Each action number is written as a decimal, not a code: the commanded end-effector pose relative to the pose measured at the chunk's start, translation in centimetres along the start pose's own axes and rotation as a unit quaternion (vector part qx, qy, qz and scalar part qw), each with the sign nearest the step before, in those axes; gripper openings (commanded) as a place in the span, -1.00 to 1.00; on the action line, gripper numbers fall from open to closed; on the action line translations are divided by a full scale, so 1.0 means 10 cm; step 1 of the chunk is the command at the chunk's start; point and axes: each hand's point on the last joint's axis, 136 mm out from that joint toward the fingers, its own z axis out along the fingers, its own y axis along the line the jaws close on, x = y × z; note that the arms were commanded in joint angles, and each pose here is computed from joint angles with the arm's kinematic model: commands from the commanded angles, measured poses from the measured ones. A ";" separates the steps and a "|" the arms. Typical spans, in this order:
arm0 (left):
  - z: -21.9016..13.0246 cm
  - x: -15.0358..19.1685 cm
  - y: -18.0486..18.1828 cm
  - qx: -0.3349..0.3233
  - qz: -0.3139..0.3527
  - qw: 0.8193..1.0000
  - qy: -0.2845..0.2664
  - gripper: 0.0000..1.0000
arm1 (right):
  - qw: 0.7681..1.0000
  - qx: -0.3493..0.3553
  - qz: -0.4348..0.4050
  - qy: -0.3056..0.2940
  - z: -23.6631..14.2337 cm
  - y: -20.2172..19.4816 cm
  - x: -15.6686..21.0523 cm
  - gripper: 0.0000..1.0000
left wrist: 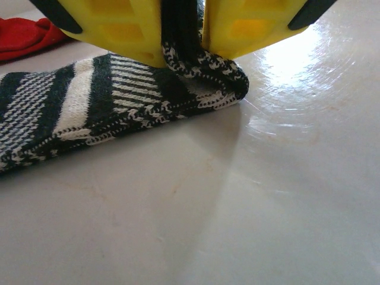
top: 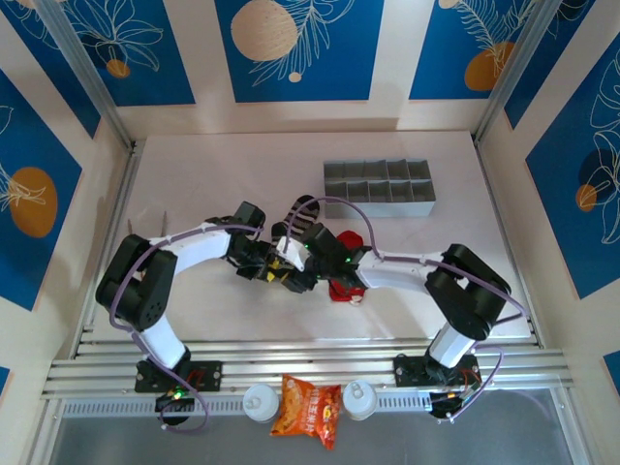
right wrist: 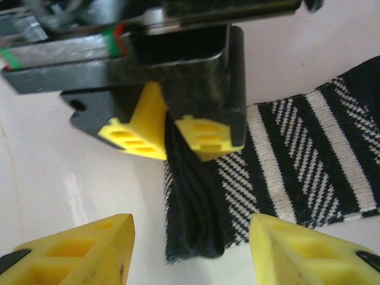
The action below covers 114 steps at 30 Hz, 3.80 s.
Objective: Roll the socks
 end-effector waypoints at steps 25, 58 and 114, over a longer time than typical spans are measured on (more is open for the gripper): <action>0.04 -0.04 0.05 -0.032 0.006 0.999 -0.010 -0.57 | 0.991 -0.071 0.113 -0.021 0.01 -0.05 -0.03 0.14; 0.01 -0.03 -0.02 -0.032 0.015 0.999 -0.008 -0.59 | 0.983 -0.109 0.146 0.033 0.30 -0.05 0.07 -0.38; 0.12 -0.36 0.41 -0.063 0.014 0.994 -0.085 -0.51 | 0.979 -0.111 0.166 0.038 0.12 -0.21 0.08 -0.16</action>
